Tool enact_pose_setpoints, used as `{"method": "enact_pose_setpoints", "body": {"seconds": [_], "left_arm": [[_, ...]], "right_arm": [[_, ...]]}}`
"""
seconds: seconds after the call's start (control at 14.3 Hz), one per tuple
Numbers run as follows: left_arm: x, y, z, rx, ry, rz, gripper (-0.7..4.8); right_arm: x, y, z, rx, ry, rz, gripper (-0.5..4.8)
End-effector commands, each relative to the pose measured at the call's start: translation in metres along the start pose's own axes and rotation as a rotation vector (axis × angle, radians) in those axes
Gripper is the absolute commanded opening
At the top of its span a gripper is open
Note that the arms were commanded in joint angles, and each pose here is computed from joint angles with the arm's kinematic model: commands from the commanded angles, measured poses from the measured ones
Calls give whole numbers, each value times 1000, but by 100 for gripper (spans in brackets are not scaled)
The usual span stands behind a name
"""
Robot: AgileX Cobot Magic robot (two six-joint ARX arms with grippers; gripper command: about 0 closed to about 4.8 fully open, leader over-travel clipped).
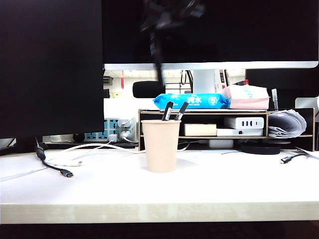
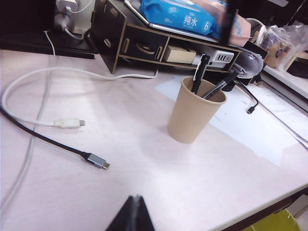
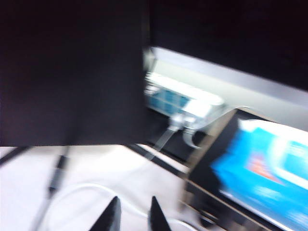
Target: Pick up the marker from the paper cup and put it on the table.
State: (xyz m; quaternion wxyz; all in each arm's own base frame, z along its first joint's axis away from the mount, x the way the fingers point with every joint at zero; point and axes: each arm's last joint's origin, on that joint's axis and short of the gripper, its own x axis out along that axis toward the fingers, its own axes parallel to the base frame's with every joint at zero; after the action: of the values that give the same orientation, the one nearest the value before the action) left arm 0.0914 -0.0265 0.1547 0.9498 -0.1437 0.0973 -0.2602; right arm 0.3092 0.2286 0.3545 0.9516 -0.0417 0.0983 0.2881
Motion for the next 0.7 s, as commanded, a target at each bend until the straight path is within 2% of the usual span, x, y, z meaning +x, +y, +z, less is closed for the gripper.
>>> {"method": "enact_pose_setpoints", "body": {"seconds": [0.07, 0.21, 0.35, 0.7], "left_arm": [[0, 0, 0, -2, 1, -1, -5], [0, 0, 0, -2, 1, -1, -5], [0, 0, 0, -2, 1, -1, -5], [0, 0, 0, -2, 1, -1, -5]], "right_arm": [[-19, -19, 11, -20, 28, -146, 39], [-22, -38, 3, -36, 116, -198, 39], [-25, -58, -11, -26, 259, -239, 39], [-29, -76, -24, -26, 376, -273, 8]]}}
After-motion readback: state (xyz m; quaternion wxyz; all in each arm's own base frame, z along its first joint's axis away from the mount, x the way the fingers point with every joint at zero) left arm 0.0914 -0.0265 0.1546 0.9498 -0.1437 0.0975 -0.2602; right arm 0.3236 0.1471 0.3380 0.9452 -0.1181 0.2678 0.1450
